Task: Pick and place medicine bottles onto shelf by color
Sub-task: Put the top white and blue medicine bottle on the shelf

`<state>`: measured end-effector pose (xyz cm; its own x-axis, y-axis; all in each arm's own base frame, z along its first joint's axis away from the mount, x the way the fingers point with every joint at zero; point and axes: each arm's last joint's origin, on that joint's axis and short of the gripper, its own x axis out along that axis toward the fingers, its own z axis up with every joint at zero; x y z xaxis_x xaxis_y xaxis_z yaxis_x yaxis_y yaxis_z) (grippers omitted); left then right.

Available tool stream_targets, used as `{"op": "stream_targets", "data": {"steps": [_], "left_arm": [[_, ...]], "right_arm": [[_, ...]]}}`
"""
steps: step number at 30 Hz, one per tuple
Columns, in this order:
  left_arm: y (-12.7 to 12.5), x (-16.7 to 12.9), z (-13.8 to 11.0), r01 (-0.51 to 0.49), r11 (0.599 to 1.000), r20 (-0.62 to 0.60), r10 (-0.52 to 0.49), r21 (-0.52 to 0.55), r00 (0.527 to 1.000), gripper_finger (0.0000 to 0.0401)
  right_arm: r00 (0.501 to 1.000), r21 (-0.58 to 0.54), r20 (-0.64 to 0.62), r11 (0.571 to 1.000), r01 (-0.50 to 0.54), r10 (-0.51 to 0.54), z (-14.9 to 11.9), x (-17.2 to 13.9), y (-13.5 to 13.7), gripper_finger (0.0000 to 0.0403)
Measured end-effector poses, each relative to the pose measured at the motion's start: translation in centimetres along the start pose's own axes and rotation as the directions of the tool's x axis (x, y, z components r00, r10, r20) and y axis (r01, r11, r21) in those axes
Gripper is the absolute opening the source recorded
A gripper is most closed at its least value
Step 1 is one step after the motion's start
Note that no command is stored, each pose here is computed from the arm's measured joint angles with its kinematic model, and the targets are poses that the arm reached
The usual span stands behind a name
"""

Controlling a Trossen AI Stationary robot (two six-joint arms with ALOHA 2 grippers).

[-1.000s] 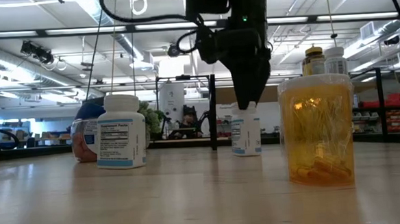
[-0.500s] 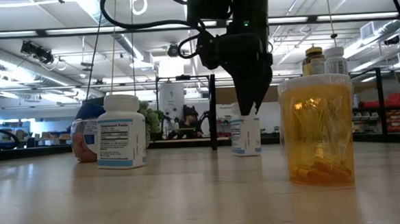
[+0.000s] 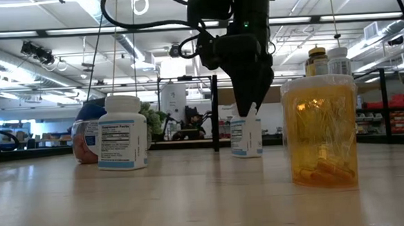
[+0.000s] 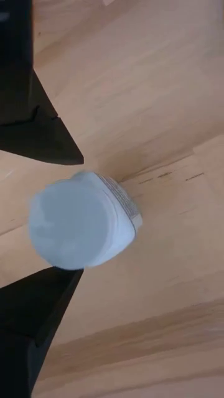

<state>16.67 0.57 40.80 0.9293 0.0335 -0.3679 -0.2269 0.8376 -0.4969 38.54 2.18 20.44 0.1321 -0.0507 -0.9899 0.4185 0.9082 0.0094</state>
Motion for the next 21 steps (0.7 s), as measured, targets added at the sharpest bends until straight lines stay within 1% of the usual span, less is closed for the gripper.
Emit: {"op": "stream_targets", "data": {"steps": [3, 9, 11, 15, 19, 21], "left_arm": [[0.0, 0.0, 0.0, 0.000, 1.000, 0.000, 0.000, 0.000, 1.000, 0.0204], [0.0, 0.0, 0.0, 0.000, 1.000, 0.000, 0.000, 0.000, 1.000, 0.0208], [0.0, 0.0, 0.0, 0.000, 1.000, 0.000, 0.000, 0.000, 1.000, 0.0206], [0.0, 0.0, 0.0, 0.000, 1.000, 0.000, 0.000, 0.000, 1.000, 0.0202], [0.0, 0.0, 0.0, 0.000, 1.000, 0.000, 0.000, 0.000, 1.000, 0.0204], [0.0, 0.0, 0.0, 0.000, 1.000, 0.000, 0.000, 0.000, 1.000, 0.0206]], "right_arm": [[1.000, 0.015, 0.000, 1.000, 0.001, -0.001, 0.0, 0.0, -0.1, 0.0255], [1.000, 0.040, -0.015, 0.999, 0.003, -0.002, 0.1, -0.6, -0.3, 0.0195], [1.000, 0.040, -0.012, 0.999, 0.001, 0.000, 0.1, -0.8, -0.3, 0.0181], [1.000, 0.042, -0.028, 0.999, 0.009, -0.008, -0.1, -1.2, -0.4, 0.0181], [0.999, 0.043, -0.037, 0.999, 0.019, -0.018, -0.3, -1.4, -0.6, 0.0194], [0.999, 0.061, -0.033, 0.998, 0.017, -0.015, -0.3, -1.8, -0.8, 0.0193]]}}
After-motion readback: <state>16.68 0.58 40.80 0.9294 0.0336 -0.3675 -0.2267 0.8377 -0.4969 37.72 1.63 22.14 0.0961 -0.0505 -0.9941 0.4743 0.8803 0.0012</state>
